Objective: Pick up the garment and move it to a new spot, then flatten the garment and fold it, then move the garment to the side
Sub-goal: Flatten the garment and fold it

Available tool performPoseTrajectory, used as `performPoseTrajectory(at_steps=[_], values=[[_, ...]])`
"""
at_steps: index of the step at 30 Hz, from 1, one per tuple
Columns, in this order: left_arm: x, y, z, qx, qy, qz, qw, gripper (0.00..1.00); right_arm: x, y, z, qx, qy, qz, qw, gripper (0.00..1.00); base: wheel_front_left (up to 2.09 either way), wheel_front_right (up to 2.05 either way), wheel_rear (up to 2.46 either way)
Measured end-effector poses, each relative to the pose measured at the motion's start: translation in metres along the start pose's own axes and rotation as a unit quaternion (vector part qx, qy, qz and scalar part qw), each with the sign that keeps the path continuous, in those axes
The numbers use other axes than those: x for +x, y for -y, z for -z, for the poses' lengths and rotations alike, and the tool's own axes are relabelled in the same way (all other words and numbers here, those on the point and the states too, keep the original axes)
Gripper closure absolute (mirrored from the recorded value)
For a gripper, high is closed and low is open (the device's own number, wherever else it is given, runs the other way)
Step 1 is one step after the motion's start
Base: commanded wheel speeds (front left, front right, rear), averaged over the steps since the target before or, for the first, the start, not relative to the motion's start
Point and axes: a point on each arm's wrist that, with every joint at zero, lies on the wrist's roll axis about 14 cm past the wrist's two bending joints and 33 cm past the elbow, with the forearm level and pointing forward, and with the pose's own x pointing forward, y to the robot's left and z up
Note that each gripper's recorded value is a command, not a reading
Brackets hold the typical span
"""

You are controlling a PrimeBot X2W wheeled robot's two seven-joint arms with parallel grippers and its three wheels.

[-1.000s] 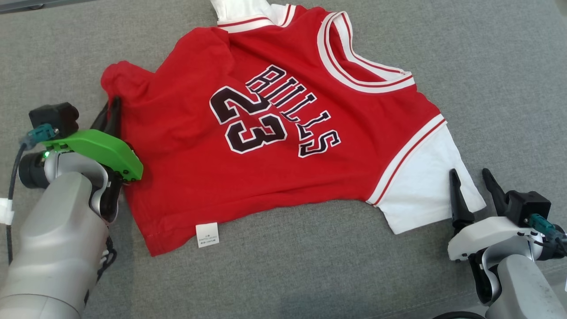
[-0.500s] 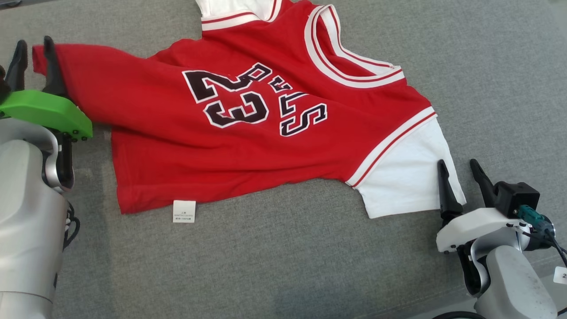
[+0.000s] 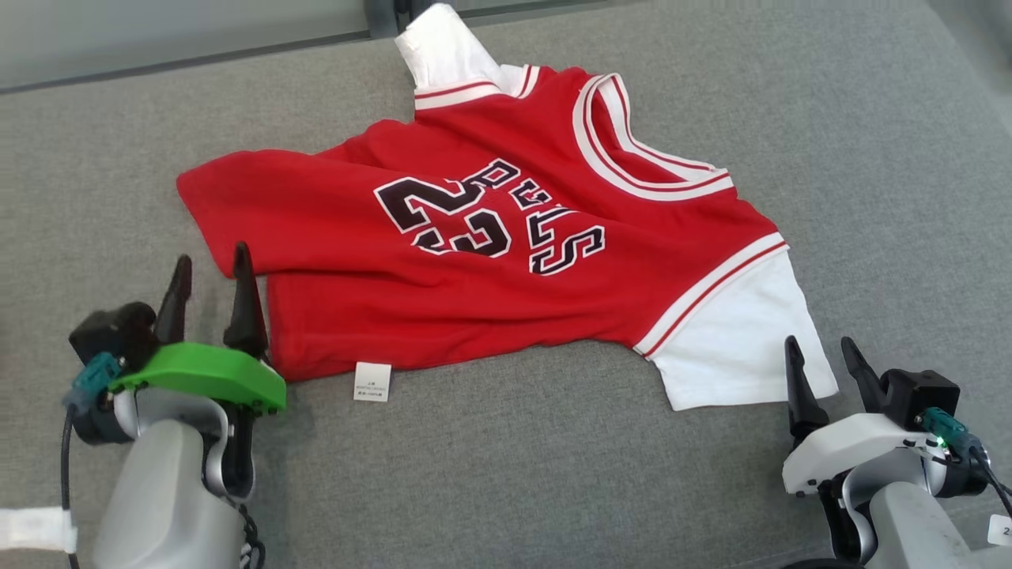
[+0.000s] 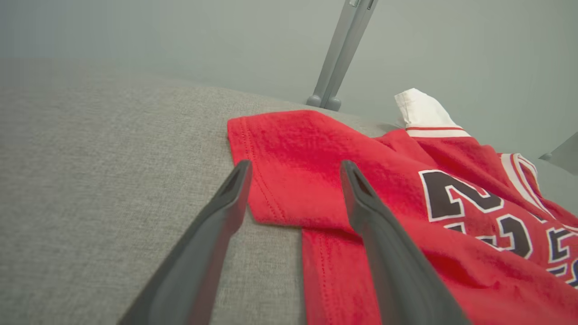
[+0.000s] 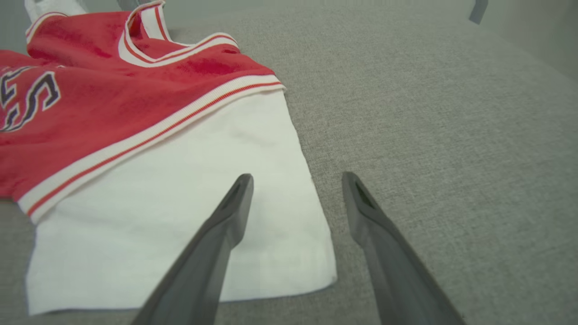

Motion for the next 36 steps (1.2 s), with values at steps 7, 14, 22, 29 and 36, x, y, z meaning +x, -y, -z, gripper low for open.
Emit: performPoseTrajectory(at_steps=[7,14,22,29,36], values=[[-0.051,-0.01,0.008,-0.028,-0.001,-0.026,0.999,0.0,-0.009,-0.014,-0.02,0.007,0.032,-0.022,0.999,0.0,0.0,0.0,0.0],[-0.091,-0.013,-0.004,0.007,0.024,-0.034,0.999,0.0,-0.021,-0.024,-0.056,0.008,0.092,-0.037,0.995,0.0,0.0,0.0,0.0],[-0.135,-0.026,-0.006,0.044,0.032,-0.054,0.997,0.0,-0.039,-0.026,-0.068,0.012,0.119,-0.041,0.992,0.0,0.0,0.0,0.0],[-0.158,-0.026,-0.013,0.074,0.044,-0.055,0.995,0.0,-0.046,-0.031,-0.076,0.006,0.134,-0.05,0.99,0.0,0.0,0.0,0.0],[-0.172,-0.024,-0.014,0.085,0.051,-0.054,0.994,0.0,-0.052,-0.033,-0.071,0.0,0.13,-0.055,0.99,0.0,0.0,0.0,0.0]])
